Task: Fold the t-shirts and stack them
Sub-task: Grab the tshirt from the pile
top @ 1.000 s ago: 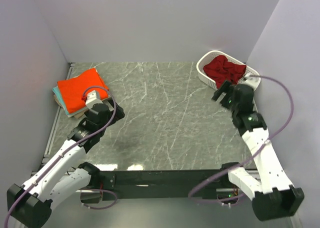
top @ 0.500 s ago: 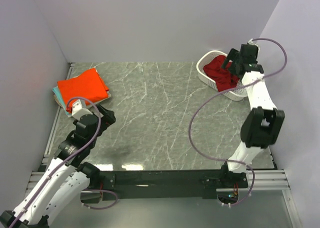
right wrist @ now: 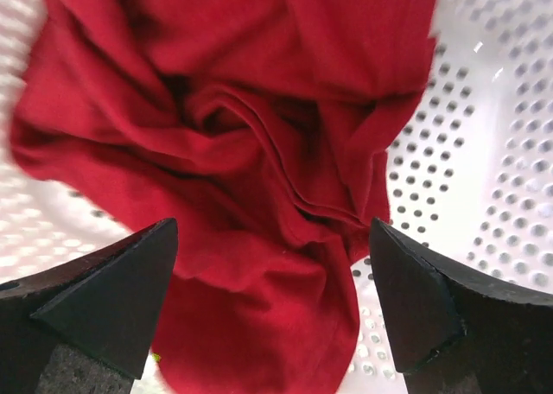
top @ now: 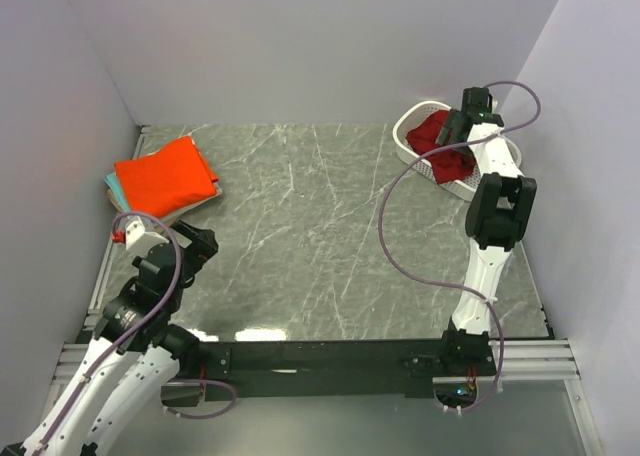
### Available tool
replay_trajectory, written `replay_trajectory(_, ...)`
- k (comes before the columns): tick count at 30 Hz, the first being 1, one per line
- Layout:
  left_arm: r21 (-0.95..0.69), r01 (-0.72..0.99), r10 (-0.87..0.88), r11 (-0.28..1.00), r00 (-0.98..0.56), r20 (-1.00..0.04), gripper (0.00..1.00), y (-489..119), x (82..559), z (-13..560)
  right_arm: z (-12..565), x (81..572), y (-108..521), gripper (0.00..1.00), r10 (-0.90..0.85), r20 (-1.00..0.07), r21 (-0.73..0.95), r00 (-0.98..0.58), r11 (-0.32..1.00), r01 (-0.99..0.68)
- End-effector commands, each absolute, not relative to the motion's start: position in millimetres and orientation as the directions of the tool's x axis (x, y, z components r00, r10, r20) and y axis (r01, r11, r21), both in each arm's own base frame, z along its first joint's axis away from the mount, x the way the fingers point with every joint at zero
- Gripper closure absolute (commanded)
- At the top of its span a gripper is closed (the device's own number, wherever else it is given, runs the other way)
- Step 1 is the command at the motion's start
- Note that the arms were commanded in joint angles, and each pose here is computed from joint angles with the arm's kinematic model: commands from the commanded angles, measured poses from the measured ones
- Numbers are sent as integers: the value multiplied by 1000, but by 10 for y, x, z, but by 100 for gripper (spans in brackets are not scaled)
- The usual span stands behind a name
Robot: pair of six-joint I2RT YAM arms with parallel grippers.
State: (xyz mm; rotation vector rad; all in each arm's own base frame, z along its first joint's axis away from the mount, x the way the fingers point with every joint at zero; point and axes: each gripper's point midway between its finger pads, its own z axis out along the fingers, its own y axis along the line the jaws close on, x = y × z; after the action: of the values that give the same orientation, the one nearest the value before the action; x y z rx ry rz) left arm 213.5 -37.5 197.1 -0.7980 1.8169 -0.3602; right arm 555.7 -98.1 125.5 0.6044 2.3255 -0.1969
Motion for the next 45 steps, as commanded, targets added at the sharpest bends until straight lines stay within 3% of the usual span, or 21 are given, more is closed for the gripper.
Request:
replay_trajectory(1, -570, -380, -665, 728, -193, -721, 1, -309, 2134, 1957, 1145, 5534, -1094, 3, 352, -661, -21, -663, 874, 485)
replay_trajectory(10, -551, -391, -654, 737, -209, -727, 1, -318, 2154, 1964, 644, 5598, -1053, 5, 358, -588, -34, -725, 885, 465)
replay_trajectory(13, -562, -388, -661, 731, -196, -724, 1, -302, 2137, 1989, 655, 5635, -1048, 16, 364, -594, -16, -718, 887, 462)
replay_trajectory(14, -565, -388, -664, 728, -194, -722, 1, -301, 2135, 1989, 664, 5639, -1051, 23, 366, -595, -12, -715, 886, 463)
replay_trajectory(15, -565, -386, -663, 729, -193, -724, 1, -299, 2132, 1993, 741, 5650, -1078, 41, 372, -608, -3, -701, 882, 471)
replay_trajectory(17, -570, -380, -664, 729, -191, -722, 1, -304, 2131, 1999, 848, 5653, -1098, 55, 385, -625, 10, -679, 874, 486)
replay_trajectory(18, -573, -375, -666, 728, -190, -722, 1, -309, 2130, 2006, 1036, 5678, -1109, 78, 383, -656, 24, -650, 871, 490)
replay_trajectory(20, -572, -369, -663, 732, -195, -723, 1, -320, 2132, 2002, 1191, 5669, -1131, 98, 387, -684, 32, -619, 863, 504)
replay_trajectory(27, -561, -356, -651, 747, -220, -727, 1, -371, 2162, 1981, 2635, 5531, -1138, 100, 382, -863, 177, -330, 842, 510)
replay_trajectory(32, -557, -336, -641, 759, -236, -731, 1, -412, 2180, 1975, 3526, 5280, -985, 100, 389, -910, 288, -147, 845, 450)
replay_trajectory(36, -551, -316, -628, 772, -252, -736, 1, -456, 2202, 1963, 4281, 4973, -689, 100, 378, -925, 351, -22, 877, 327)
replay_trajectory(45, -530, -279, -597, 801, -298, -744, 0, -561, 2258, 1905, 5494, 4204, 498, 100, 270, -955, 271, 127, 962, -5)
